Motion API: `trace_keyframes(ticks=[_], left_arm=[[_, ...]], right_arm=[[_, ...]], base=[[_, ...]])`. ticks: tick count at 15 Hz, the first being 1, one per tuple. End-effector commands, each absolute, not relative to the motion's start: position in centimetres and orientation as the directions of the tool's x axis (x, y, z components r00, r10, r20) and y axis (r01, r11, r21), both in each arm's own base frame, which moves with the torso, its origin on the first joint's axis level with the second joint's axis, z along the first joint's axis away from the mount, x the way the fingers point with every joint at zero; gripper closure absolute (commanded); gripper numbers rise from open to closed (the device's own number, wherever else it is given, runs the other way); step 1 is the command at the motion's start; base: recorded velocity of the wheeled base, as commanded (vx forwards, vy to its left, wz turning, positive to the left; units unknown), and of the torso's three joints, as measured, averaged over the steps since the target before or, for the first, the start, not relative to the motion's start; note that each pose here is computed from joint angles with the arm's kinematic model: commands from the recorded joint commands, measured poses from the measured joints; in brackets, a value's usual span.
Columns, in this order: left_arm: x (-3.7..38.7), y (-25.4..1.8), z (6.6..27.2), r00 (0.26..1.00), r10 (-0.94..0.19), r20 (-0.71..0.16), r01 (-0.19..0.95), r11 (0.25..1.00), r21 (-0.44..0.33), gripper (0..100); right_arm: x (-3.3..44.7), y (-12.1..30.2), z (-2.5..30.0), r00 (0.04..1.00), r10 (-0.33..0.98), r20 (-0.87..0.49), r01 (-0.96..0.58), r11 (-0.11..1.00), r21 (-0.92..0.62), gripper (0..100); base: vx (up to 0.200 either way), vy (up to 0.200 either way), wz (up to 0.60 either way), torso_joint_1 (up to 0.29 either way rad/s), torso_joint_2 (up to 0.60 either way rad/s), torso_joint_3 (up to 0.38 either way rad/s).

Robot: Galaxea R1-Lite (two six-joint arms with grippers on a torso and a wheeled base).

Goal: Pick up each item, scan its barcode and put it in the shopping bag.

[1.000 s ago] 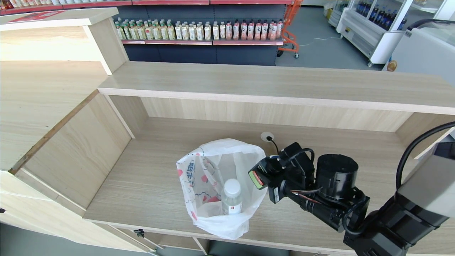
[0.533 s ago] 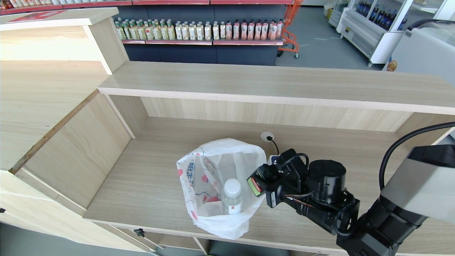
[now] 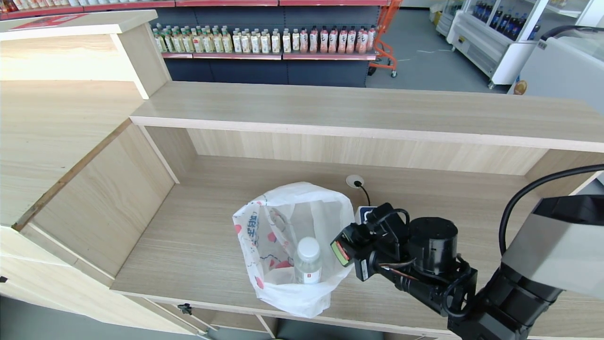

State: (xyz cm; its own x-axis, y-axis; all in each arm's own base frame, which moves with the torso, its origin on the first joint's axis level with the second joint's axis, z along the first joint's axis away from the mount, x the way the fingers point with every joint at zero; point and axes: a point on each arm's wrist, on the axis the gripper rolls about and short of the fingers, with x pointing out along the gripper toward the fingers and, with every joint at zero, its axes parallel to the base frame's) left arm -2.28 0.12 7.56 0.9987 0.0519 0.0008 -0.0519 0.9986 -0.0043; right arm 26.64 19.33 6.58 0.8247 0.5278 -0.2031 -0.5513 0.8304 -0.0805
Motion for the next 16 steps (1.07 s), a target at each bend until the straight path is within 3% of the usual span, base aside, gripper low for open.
trace_keyframes(ticks=[1,3,16], left_arm=[[-2.3,0.1,7.6,0.999,0.052,0.002,-0.052,0.999,-0.005,0],[-2.3,0.1,7.6,0.999,0.052,0.002,-0.052,0.999,-0.005,0],[-2.3,0.1,7.6,0.999,0.052,0.002,-0.052,0.999,-0.005,0]], right_arm=[[26.5,19.6,6.3,0.822,0.539,-0.187,-0.557,0.828,-0.064,100],[26.2,20.0,5.7,0.819,0.555,-0.145,-0.566,0.824,-0.038,100],[25.7,19.5,3.8,0.814,0.550,-0.190,-0.565,0.824,-0.037,100]], base=[[0.000,0.000,0.00,0.000,0.00,0.000],[0.000,0.000,0.00,0.000,0.00,0.000],[0.000,0.000,0.00,0.000,0.00,0.000]])
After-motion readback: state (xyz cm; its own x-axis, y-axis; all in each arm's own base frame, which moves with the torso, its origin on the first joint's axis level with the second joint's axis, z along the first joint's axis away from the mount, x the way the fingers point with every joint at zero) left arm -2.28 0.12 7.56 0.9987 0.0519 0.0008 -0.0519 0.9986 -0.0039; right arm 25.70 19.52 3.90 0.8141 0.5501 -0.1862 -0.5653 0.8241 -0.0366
